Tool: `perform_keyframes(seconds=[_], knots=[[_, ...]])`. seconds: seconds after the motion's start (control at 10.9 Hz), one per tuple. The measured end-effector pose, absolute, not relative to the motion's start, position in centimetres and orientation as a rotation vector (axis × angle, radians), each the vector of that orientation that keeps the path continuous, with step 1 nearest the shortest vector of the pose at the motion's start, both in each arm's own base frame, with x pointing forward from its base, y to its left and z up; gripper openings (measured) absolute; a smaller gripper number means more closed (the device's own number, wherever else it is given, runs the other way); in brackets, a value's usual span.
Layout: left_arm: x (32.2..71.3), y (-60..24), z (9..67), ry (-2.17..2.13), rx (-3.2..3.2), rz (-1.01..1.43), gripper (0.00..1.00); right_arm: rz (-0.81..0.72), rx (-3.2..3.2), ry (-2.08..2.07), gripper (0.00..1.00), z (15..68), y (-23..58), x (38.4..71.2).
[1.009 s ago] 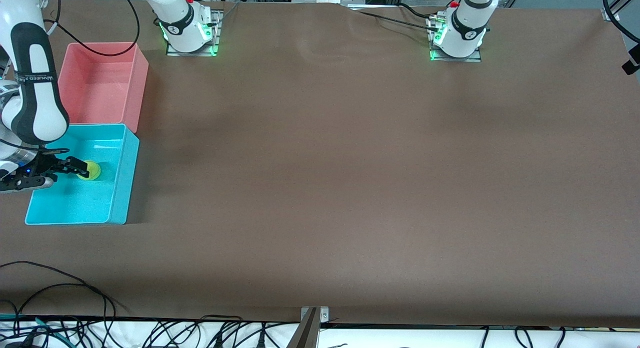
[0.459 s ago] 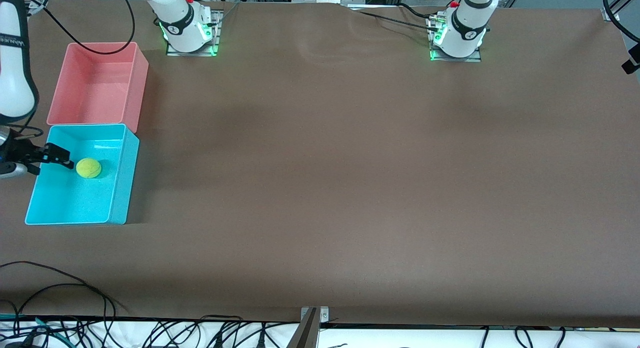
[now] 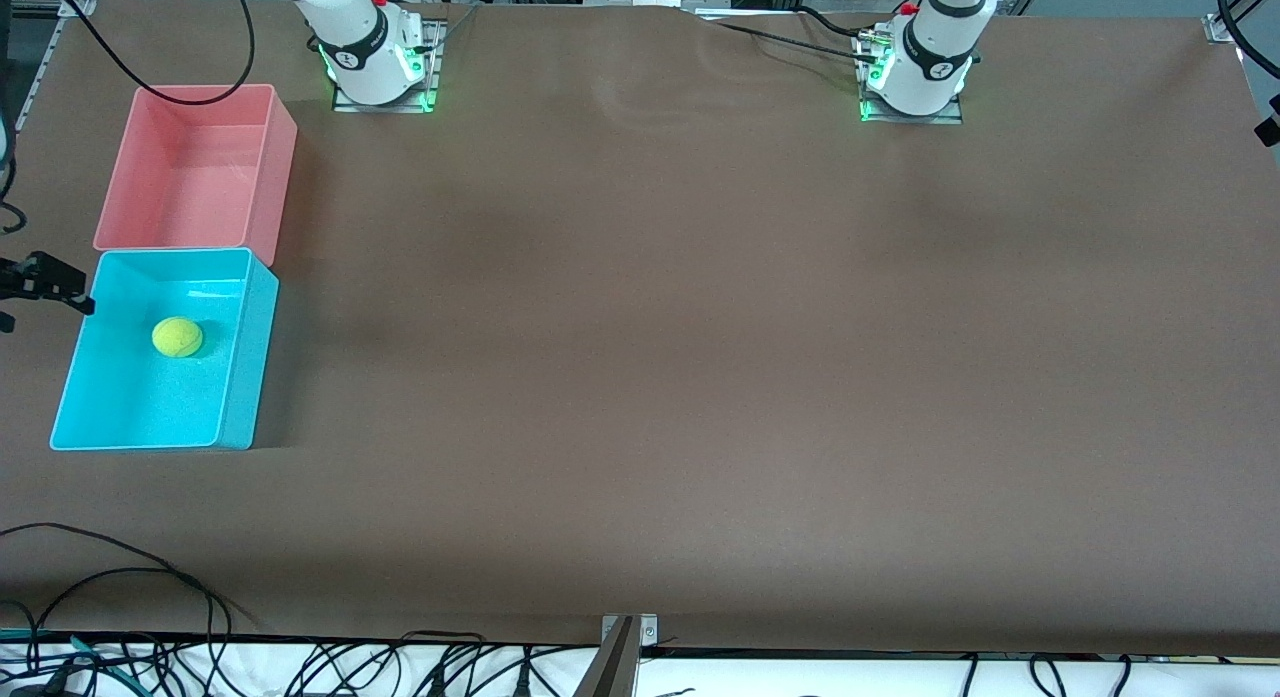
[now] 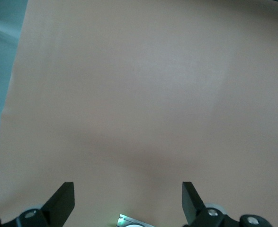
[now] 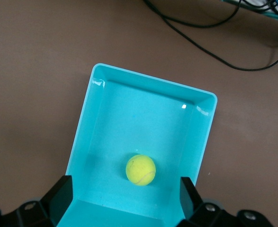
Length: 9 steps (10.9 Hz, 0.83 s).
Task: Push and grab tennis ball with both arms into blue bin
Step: 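Open the right gripper to drop the ball into the blue bin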
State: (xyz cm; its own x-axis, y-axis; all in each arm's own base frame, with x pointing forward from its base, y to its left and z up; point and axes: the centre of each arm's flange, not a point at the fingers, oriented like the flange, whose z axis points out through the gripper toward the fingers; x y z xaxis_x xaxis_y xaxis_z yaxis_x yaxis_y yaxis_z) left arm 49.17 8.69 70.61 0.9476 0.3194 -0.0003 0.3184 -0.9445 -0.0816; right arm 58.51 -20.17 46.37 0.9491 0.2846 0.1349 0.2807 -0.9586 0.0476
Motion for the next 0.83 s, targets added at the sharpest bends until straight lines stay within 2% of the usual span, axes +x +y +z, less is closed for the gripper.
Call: perform_keyframes(seconds=[0.28, 0.83], knots=[[49.1, 9.3, 70.5, -0.510, -3.019, 0.027, 1.00, 0.242, 3.062, 0.467, 1.00, 48.8, -19.8, 57.9], [49.1, 9.1, 70.5, -0.500, -3.020, 0.027, 1.00, 0.132, 3.077, 0.488, 1.00, 55.7, -16.2, 58.1]])
